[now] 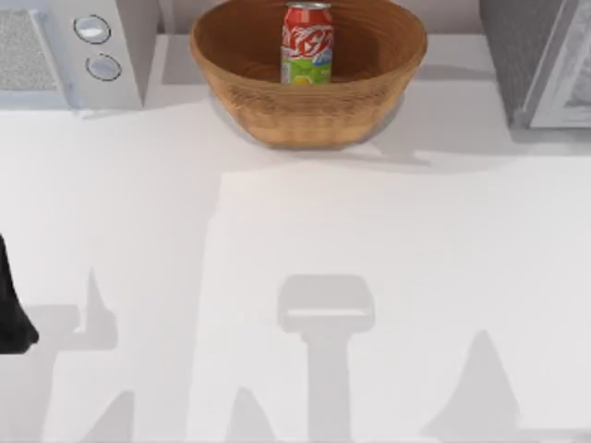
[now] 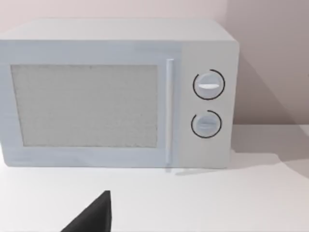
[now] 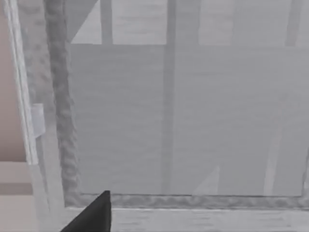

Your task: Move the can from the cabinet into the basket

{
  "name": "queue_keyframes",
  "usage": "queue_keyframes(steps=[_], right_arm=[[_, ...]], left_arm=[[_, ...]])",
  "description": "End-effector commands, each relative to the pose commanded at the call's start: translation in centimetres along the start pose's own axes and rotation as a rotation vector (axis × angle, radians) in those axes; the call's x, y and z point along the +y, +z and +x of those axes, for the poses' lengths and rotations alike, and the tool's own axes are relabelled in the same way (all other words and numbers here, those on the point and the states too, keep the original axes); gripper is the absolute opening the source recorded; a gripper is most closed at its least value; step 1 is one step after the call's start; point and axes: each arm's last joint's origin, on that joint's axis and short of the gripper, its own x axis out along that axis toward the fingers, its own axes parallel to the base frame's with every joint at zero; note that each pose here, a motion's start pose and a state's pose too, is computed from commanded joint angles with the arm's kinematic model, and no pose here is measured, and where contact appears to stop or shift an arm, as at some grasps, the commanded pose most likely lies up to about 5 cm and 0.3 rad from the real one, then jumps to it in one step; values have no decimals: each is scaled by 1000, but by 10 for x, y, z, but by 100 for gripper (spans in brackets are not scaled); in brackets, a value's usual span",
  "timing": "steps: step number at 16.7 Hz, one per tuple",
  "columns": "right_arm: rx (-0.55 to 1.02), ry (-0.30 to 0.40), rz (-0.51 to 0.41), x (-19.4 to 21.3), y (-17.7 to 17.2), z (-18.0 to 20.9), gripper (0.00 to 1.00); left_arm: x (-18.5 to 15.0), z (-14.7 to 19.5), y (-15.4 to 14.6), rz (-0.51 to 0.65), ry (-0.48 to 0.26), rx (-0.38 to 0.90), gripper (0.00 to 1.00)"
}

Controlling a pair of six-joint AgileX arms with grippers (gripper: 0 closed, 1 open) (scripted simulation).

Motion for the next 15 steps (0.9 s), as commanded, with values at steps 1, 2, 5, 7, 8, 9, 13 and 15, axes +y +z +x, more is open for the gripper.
queue_keyframes(steps=[1,2,5,7,8,9,13,15], right_arm=[[5,0,2,-14,-3,3,100],[9,1,4,-29,-7,5,100],[19,2,11,-69,-22,4,100],[22,3,13,-88,-32,-1,100],[22,4,13,-96,-36,-3,100],[22,4,12,-101,-38,-5,100],[22,4,10,-106,-41,-8,100],[24,6,14,-105,-42,-7,100]], left_arm=[[0,0,0,0,0,0,100],[0,0,0,0,0,0,100],[0,0,0,0,0,0,100],[0,0,0,0,0,0,100],[0,0,0,0,0,0,100],[0,0,0,0,0,0,100],[0,0,0,0,0,0,100],[0,0,0,0,0,0,100]])
